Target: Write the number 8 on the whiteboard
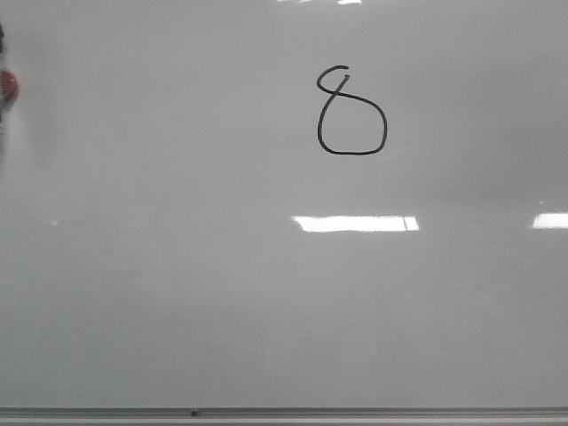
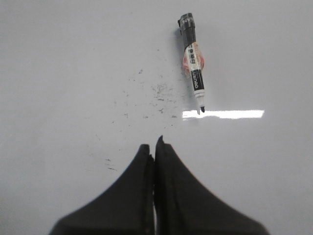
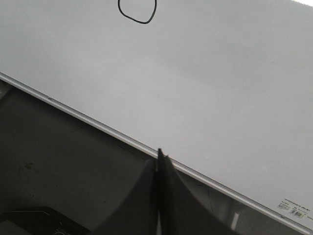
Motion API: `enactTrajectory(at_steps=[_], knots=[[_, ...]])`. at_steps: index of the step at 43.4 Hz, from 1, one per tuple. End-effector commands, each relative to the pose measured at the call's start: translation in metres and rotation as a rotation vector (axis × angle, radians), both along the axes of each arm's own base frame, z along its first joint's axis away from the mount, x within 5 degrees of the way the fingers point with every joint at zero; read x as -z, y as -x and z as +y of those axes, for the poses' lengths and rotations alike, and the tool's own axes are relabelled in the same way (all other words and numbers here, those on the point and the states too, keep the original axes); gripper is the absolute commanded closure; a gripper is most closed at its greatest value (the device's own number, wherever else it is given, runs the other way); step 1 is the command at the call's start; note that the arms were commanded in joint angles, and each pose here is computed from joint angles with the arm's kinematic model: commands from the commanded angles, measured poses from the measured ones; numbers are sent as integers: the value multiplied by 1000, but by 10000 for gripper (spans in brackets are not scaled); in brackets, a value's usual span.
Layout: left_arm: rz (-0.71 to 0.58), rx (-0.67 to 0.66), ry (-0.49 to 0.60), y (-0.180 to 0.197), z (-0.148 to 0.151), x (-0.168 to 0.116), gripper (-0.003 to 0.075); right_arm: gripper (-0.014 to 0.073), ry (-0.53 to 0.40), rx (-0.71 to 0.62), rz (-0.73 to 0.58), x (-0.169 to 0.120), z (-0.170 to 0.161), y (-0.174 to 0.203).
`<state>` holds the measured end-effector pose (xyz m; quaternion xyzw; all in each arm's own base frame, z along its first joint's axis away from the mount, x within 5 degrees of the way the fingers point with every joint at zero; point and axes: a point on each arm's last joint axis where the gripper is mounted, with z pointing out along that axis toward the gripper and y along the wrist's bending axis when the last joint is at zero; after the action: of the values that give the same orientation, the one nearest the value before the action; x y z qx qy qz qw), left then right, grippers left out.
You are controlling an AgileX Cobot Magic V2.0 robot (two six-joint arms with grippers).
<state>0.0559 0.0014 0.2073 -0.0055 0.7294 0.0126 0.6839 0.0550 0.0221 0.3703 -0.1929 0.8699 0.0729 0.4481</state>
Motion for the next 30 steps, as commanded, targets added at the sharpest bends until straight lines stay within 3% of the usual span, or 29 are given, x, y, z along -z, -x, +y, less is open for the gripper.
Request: enactTrajectory(at_steps=[1,11,30], knots=[[-138,-8,9,2,0,-7,741,703,-23,11,-82,-11,0,-3],[-203,-9,7,1,1,-5,741,703,-23,11,-82,-11,0,-3],[-205,-9,7,1,1,-5,741,703,-23,11,-81,-11,0,-3]])
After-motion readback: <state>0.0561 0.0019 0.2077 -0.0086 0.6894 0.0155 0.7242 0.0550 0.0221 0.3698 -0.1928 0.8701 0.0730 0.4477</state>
